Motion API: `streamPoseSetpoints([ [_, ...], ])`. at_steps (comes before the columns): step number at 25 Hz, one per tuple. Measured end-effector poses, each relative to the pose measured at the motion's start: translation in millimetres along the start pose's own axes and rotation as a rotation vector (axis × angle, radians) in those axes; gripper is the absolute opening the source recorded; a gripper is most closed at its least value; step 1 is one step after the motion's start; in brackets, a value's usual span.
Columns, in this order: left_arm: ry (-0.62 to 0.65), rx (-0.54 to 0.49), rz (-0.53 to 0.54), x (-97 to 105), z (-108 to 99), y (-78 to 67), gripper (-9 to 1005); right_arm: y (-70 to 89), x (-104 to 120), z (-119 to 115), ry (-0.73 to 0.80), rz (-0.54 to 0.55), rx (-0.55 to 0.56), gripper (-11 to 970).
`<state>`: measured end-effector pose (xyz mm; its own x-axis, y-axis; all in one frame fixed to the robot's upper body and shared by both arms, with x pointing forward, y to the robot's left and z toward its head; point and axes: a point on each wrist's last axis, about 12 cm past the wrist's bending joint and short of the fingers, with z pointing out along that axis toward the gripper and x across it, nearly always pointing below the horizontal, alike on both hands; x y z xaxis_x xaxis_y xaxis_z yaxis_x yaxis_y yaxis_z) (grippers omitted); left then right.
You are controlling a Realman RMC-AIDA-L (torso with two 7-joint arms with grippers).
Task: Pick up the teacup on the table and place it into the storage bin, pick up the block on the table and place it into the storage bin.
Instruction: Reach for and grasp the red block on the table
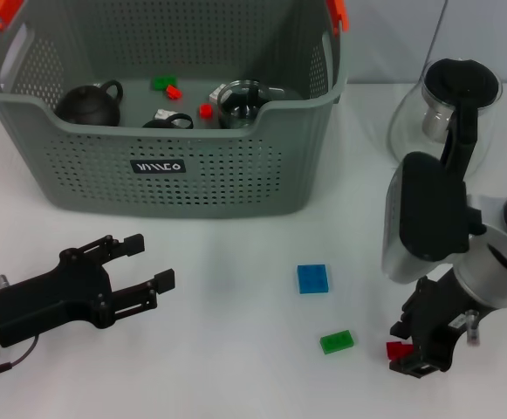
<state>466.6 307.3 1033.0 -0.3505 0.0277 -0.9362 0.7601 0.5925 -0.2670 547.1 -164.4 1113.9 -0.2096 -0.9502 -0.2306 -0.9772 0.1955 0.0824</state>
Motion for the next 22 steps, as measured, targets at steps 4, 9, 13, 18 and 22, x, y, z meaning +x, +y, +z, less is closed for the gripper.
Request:
streamPoseSetpoints([
  [4,0.000,0.000,0.000,0.0,0.0,0.0,794,-0.3,-1.4,2.2,0.002,-0.006,0.011,456],
  [9,0.001,0.002,0.000,0.0,0.3,-0.2,794,-1.4,-0.9,4.9,0.025,0.003,0.032,443],
  [13,0.000,0.002,0.000,0.1,0.5,-0.4,795,-0.5,-2.2,7.4,0.033,-0.005,0.035,421],
  [18,0.000,0.002,-0.001,0.4,0.5,-0.6,795,-0.3,-2.6,8.7,0.035,-0.003,0.037,393],
  [22,0.000,0.000,-0.003,1.0,-0.1,-0.8,795,2.4,-3.2,13.6,0.058,-0.011,0.025,310],
])
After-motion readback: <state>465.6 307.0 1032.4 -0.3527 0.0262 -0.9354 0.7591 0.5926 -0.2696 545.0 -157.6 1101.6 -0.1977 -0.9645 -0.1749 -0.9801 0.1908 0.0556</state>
